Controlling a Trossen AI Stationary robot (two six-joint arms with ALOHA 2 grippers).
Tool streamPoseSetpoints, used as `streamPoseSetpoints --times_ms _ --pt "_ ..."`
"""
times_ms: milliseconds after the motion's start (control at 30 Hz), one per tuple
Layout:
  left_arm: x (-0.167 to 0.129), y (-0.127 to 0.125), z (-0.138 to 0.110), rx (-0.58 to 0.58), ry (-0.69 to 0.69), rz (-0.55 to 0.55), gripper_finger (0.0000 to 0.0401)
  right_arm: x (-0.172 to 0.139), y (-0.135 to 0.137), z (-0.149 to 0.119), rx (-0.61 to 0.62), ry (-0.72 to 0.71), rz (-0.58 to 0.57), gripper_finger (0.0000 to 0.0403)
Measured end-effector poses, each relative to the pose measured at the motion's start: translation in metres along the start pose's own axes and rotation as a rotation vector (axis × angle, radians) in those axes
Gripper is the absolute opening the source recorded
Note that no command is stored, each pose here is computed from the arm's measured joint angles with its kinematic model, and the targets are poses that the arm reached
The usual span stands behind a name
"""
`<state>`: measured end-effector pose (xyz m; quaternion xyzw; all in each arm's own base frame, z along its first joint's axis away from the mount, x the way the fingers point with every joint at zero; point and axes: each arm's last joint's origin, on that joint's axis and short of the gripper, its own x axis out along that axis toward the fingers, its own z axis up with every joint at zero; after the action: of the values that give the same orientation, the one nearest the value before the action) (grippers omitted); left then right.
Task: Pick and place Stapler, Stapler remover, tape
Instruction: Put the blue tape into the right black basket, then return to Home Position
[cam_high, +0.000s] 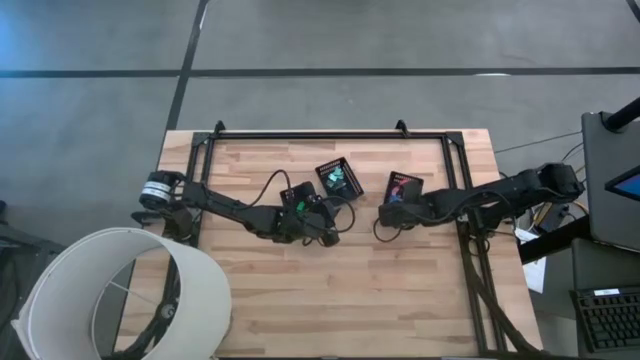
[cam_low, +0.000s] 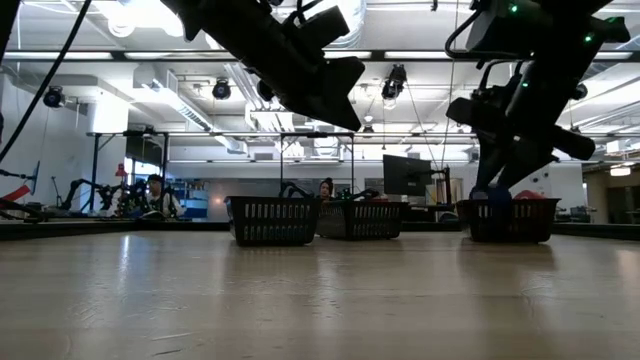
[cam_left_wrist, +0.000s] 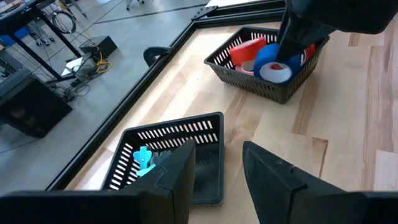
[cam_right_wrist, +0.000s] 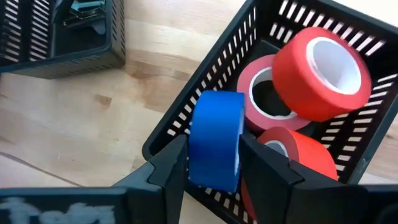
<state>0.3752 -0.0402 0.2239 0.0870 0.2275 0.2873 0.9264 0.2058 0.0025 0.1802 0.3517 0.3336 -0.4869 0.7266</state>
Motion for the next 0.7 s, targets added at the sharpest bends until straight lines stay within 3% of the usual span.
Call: streamPoseSetpoints --times_ms 333,700 --pt "0.000 0.000 0.000 0.000 0.000 0.000 0.0138 -0.004 0.004 0.003 -0.080 -0.009 0.016 0.0164" --pt "-0.001 -0.001 -0.002 0.030 0.017 -0.002 0.0138 -0.024 0.021 0.016 -0.205 -0.044 0.109 0.0154"
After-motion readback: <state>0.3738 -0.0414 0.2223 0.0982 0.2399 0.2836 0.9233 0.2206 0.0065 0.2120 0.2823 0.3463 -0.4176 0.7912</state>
